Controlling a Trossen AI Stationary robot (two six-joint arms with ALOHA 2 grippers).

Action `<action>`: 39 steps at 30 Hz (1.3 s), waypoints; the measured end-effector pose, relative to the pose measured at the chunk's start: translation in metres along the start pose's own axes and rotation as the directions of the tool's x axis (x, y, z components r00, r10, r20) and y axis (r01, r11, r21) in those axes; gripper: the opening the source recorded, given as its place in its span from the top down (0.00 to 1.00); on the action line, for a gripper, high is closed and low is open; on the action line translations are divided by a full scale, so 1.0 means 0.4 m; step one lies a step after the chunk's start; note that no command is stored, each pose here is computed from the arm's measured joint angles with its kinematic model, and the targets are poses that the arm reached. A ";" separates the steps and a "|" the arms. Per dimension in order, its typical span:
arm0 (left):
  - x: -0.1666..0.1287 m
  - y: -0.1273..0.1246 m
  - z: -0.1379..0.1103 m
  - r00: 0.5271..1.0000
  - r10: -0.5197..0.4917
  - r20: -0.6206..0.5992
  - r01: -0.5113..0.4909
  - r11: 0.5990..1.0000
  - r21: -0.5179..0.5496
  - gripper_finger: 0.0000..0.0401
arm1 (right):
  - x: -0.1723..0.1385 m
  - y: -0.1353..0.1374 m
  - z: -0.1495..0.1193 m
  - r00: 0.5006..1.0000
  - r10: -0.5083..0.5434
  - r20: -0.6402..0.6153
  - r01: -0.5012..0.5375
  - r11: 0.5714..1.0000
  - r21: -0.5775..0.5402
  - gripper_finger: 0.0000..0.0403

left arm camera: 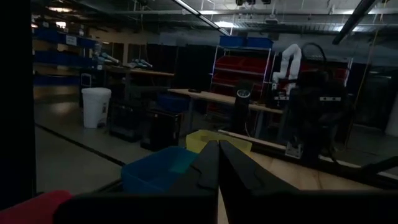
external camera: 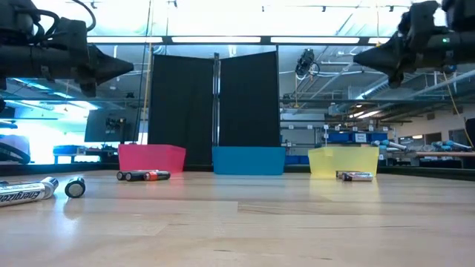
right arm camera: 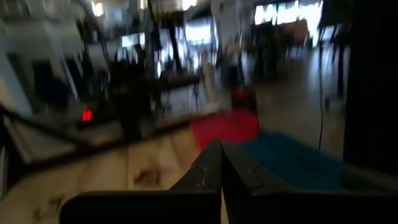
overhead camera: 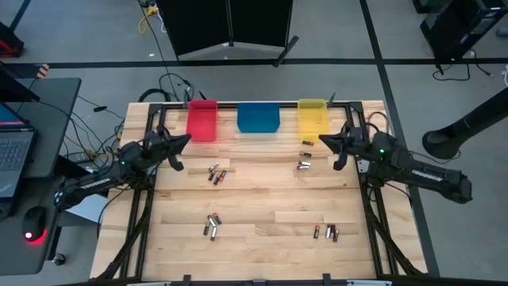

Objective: Sort batteries
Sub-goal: Put the silver battery into the yellow bin

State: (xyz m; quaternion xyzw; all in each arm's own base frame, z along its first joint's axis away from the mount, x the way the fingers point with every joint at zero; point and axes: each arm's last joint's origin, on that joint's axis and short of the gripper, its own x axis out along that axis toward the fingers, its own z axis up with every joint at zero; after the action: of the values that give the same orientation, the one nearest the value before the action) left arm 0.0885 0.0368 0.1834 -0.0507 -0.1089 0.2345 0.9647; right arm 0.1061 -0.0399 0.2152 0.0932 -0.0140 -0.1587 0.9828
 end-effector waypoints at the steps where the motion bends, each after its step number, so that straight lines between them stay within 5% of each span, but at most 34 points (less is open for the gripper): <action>1: 0.000 0.000 -0.001 1.000 0.000 -0.003 0.000 1.000 0.008 0.97 | 0.008 0.005 0.004 0.999 0.001 -0.052 -0.001 1.000 0.002 0.98; 8: 0.004 0.000 -0.006 1.000 0.000 -0.028 0.001 1.000 0.017 0.97 | 0.075 0.042 0.012 0.907 -0.040 -0.419 0.040 0.999 -0.009 0.98; 20: 0.012 -0.002 -0.019 0.996 -0.030 -0.083 0.031 1.000 0.002 0.97 | 0.224 0.095 -0.009 0.586 -0.102 -0.804 0.041 0.995 -0.096 0.90; 30: 0.012 -0.002 -0.019 0.996 -0.022 -0.084 0.024 0.999 0.028 0.97 | 0.310 0.119 -0.090 0.330 -0.135 -0.934 -0.109 0.978 -0.179 0.74; 39: 0.012 0.000 -0.019 0.997 0.000 -0.082 0.003 1.000 0.031 0.97 | 0.344 0.091 -0.162 0.209 -0.183 -0.961 -0.186 0.957 -0.223 0.68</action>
State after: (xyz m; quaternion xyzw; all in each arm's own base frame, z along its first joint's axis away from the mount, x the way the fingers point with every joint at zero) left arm 0.0945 0.0386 0.1770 -0.0451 -0.0657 0.2332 0.9692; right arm 0.2518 -0.0376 0.1582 0.0266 0.6306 -0.0636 0.7731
